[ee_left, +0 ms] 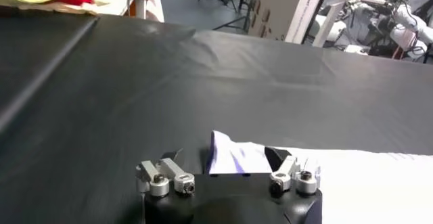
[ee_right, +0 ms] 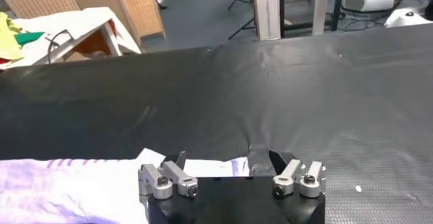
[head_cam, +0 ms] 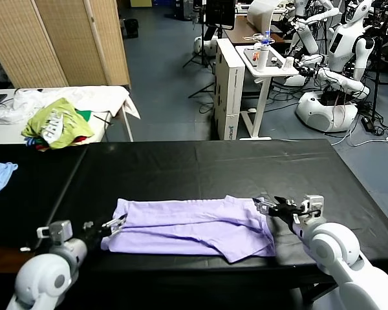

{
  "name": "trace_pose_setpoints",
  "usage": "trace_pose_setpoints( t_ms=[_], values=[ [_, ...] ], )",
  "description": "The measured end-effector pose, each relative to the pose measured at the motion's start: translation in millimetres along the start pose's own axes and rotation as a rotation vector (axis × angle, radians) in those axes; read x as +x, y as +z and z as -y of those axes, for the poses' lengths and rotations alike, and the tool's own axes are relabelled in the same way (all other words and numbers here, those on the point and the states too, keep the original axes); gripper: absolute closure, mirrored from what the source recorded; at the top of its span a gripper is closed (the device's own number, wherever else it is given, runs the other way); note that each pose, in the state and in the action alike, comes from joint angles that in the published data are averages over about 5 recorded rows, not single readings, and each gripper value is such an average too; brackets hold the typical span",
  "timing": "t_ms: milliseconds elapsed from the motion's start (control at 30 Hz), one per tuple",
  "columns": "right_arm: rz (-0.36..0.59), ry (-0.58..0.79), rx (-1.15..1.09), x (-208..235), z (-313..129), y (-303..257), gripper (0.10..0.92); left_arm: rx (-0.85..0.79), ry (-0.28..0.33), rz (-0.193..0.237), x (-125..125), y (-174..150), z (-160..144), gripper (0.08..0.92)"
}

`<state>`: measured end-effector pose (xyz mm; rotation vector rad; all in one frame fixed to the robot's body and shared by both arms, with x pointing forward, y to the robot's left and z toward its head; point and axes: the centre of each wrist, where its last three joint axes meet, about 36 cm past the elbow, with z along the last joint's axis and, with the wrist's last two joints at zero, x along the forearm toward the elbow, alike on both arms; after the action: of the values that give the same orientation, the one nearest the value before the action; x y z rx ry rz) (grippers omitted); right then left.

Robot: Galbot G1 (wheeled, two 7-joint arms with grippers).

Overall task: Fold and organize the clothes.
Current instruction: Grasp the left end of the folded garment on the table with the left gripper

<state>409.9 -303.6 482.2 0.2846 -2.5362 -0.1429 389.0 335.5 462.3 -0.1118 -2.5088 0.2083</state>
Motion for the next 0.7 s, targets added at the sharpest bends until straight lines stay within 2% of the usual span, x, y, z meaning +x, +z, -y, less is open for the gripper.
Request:
trace_pose_setpoints(
  t_ms=[300,533,700],
  values=[
    [-0.004,-0.003,-0.004,0.4,-2.0,3.1,0.115,0.026,0.002,0.003,32.6,27.6,7.8,0.092],
    [-0.003,-0.003,-0.005,-0.1,-2.2,3.2,0.115,0.072,-0.011,-0.017,40.4,45.5,5.0,0.093],
    [-0.002,-0.006,-0.006,-1.7,-3.0,2.8,0.115,0.096,-0.010,-0.022,37.5,49.7,4.0,0.175]
  ],
)
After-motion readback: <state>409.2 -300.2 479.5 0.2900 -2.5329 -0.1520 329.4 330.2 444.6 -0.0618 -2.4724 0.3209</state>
